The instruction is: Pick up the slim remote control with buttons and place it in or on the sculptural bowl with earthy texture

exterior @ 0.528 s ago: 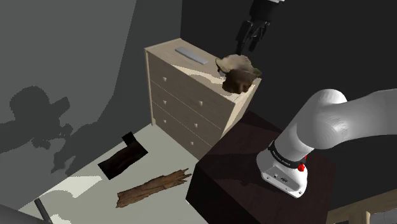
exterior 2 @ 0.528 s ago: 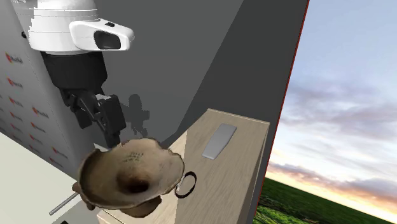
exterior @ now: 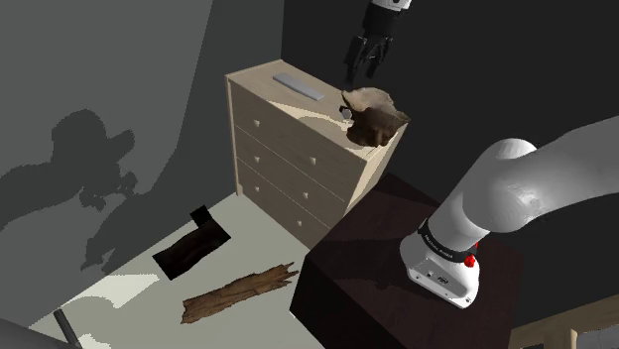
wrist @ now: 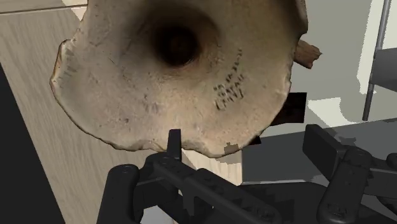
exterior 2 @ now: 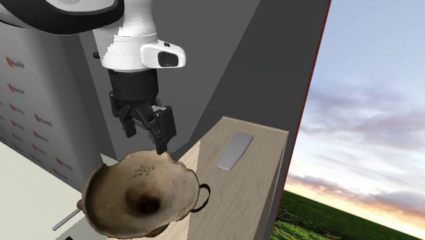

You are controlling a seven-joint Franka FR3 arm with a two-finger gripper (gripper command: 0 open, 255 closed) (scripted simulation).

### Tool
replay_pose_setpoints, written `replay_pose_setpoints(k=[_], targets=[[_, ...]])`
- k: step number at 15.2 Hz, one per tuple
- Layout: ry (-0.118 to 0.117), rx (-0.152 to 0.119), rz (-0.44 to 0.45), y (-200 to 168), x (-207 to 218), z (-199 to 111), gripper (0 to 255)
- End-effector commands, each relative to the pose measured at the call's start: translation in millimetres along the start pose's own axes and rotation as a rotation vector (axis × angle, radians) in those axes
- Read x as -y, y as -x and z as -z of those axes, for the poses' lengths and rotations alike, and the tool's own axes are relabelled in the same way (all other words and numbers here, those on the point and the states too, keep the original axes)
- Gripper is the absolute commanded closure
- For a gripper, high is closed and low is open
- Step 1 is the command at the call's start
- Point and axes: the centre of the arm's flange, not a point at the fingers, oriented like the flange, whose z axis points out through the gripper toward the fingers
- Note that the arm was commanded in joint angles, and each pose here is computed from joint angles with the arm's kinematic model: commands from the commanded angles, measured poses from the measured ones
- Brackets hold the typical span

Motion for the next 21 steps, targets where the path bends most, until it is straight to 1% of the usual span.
replay_pose_setpoints(k=[1, 21], targets=[[0.006, 0.0, 0.007, -25, -10, -12, 0], [0.057, 0.017, 0.08, -258, -76, -116, 0]])
